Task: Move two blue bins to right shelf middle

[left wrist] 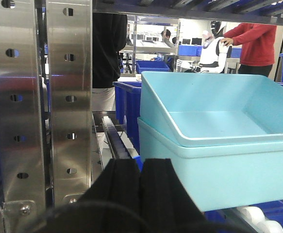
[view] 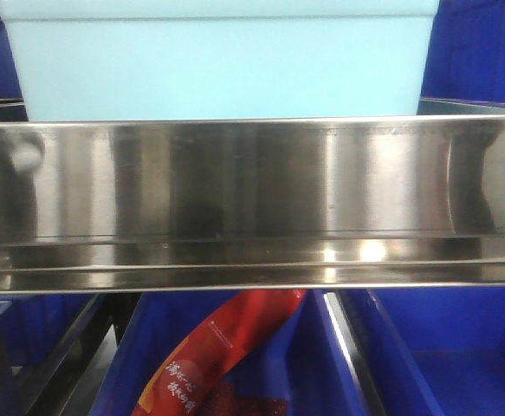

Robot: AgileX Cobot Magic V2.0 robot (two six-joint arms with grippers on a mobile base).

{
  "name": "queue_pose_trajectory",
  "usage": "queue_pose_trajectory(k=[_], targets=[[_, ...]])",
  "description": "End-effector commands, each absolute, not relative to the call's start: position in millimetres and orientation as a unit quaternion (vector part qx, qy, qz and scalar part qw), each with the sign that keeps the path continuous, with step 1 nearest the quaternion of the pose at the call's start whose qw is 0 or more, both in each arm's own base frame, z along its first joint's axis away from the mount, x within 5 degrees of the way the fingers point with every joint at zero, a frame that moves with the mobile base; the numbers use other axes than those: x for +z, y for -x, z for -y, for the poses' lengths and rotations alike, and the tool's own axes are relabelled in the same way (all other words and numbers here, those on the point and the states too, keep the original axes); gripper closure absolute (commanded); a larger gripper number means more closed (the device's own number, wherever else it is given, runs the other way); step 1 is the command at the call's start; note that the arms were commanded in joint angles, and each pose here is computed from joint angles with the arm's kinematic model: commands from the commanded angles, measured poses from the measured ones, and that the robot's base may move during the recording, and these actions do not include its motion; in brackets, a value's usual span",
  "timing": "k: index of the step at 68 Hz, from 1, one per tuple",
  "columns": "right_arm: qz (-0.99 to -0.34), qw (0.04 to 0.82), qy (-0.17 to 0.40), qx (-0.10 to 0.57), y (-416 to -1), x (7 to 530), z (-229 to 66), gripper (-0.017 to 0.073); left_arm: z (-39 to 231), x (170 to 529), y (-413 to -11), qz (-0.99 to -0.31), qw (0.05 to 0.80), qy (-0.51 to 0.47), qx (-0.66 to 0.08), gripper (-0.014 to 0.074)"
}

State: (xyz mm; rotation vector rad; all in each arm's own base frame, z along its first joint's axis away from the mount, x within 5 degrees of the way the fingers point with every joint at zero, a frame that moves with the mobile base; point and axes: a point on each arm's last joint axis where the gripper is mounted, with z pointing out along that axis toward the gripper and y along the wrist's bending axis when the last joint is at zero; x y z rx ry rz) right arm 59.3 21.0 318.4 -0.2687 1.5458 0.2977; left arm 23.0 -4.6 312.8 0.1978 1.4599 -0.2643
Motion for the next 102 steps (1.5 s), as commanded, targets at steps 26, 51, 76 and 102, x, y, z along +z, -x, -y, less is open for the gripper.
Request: queue_pose_trajectory(k=[26,51,76,102], targets=[[-0.683,0.708,0.12,0.132,-59,320,-21,0.0721,4,314,-22,-0.656,0.74,-0.088,-0.122,0.0705],[-0.682,0.709,0.12,0.133,-59,320,-21,0.0721,4,280,-35,-0.661,0.748,-0.041,-0.051,0.0705],[-0.679,0.711,0.12,0.134,-59,321,-21,0.0721,6,209,-56,-0.691,0.721,-0.027,-0.047,0.0705],[-0.679,0.712,0.12,0.134,-59,321,-21,0.0721,6,213,-56,-0.677,0.734,-0.026,-0.047,0.0705]])
